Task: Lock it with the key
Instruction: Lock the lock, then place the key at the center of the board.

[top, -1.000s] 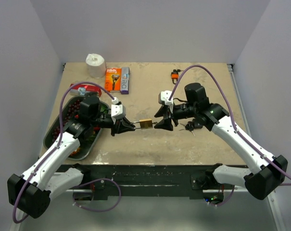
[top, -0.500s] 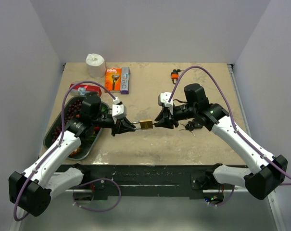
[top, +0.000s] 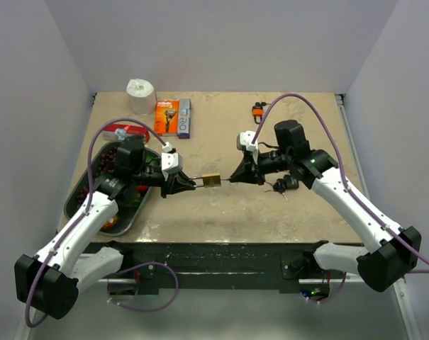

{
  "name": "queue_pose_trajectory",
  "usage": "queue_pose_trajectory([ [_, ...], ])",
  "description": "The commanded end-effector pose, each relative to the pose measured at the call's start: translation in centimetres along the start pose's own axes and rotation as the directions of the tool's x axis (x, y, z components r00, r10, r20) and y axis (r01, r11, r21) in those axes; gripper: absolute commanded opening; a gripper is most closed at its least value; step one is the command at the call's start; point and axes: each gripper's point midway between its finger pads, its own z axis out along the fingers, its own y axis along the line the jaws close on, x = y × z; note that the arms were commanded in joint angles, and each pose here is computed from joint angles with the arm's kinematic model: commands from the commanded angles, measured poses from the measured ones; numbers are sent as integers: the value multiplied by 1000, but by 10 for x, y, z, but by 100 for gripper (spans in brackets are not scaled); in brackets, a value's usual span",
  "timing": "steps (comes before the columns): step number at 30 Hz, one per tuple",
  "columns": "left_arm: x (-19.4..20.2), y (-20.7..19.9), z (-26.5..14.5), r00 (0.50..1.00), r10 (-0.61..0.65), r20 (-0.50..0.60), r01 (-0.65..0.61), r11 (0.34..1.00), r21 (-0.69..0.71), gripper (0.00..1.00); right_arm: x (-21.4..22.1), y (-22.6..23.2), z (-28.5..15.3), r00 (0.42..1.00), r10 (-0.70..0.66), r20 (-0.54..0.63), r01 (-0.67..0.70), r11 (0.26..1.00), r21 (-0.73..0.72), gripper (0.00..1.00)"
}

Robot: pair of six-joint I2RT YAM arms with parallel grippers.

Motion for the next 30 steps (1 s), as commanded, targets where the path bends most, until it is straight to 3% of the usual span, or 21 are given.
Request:
queue_pose_trajectory([
  [1,-8,12,-19,994,106,20,-106,994,-19,0,-6,-35,-23,998,51,34,-55,993,104,0],
  [9,18,32,-44,998,51,-23,-53,995,-81,0,11,-92,-35,987,150,52,-157,968,194,0],
  [14,15,47,-47,1000,-9,-8,7,989,-149,0,39,-172,-18,931,345,119,-363,838,407,0],
  [15,14,51,-47,1000,-5,-4,4,987,-162,0,52,-189,-11,894,426,137,-441,788,429,0],
  [17,14,55,-49,999,-42,0,41,979,-197,0,56,-219,-9,889,426,169,-450,740,500,0],
  [18,13,56,-49,999,-47,2,46,977,-208,0,70,-229,-2,853,484,194,-509,694,509,0],
  [23,16,60,-51,997,-80,-3,77,967,-242,0,93,-276,8,840,498,214,-518,623,585,0],
  [30,15,63,-50,996,-82,27,86,960,-265,0,125,-299,33,784,573,239,-593,576,563,0],
])
